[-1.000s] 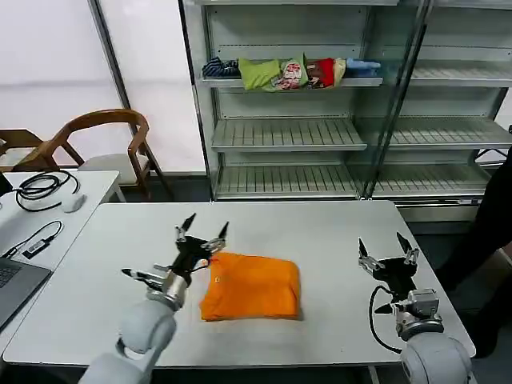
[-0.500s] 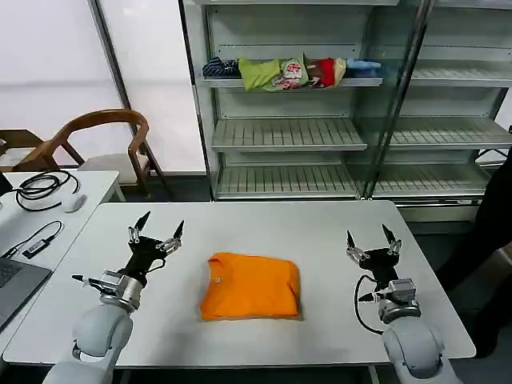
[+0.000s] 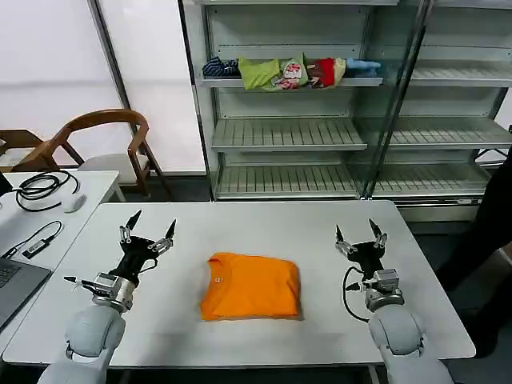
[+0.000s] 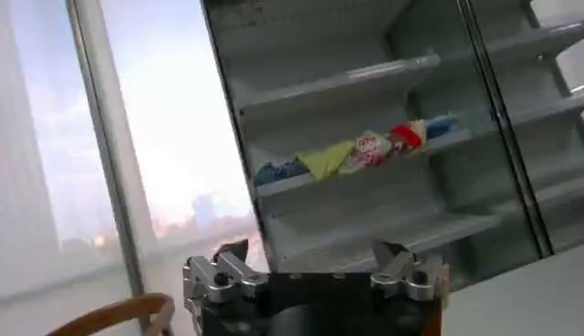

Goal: Fold and organize the clothes.

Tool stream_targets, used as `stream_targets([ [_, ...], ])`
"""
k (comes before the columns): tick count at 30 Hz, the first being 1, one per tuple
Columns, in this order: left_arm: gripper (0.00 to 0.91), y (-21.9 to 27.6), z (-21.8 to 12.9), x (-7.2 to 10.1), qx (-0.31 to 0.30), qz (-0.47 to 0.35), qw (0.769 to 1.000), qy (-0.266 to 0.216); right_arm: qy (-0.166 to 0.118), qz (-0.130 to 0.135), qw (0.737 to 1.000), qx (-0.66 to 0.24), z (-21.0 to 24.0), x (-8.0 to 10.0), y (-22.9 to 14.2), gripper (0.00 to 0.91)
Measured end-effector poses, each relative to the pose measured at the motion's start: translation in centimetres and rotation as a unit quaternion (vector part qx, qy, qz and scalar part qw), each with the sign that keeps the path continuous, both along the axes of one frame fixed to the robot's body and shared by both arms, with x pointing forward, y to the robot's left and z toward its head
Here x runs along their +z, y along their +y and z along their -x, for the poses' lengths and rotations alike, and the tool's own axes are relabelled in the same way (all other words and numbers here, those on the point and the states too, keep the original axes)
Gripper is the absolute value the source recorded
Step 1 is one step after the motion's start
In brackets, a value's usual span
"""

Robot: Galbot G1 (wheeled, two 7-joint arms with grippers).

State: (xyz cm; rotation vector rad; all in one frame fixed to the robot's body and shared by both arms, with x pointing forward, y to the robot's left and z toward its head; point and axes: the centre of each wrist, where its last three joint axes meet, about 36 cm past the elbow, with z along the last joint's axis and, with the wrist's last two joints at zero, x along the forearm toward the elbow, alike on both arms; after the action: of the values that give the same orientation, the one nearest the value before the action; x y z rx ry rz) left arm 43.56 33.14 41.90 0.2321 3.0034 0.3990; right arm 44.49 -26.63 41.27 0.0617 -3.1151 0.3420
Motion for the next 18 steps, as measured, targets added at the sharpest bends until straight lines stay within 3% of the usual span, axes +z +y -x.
stream_targets([
  [18, 0.907, 0.8, -0.7, -0.4, 0.01, -0.008, 1.0, 0.001, -0.007, -0.005, 1.0, 0.007, -1.5, 0.7, -0.2, 0.907],
])
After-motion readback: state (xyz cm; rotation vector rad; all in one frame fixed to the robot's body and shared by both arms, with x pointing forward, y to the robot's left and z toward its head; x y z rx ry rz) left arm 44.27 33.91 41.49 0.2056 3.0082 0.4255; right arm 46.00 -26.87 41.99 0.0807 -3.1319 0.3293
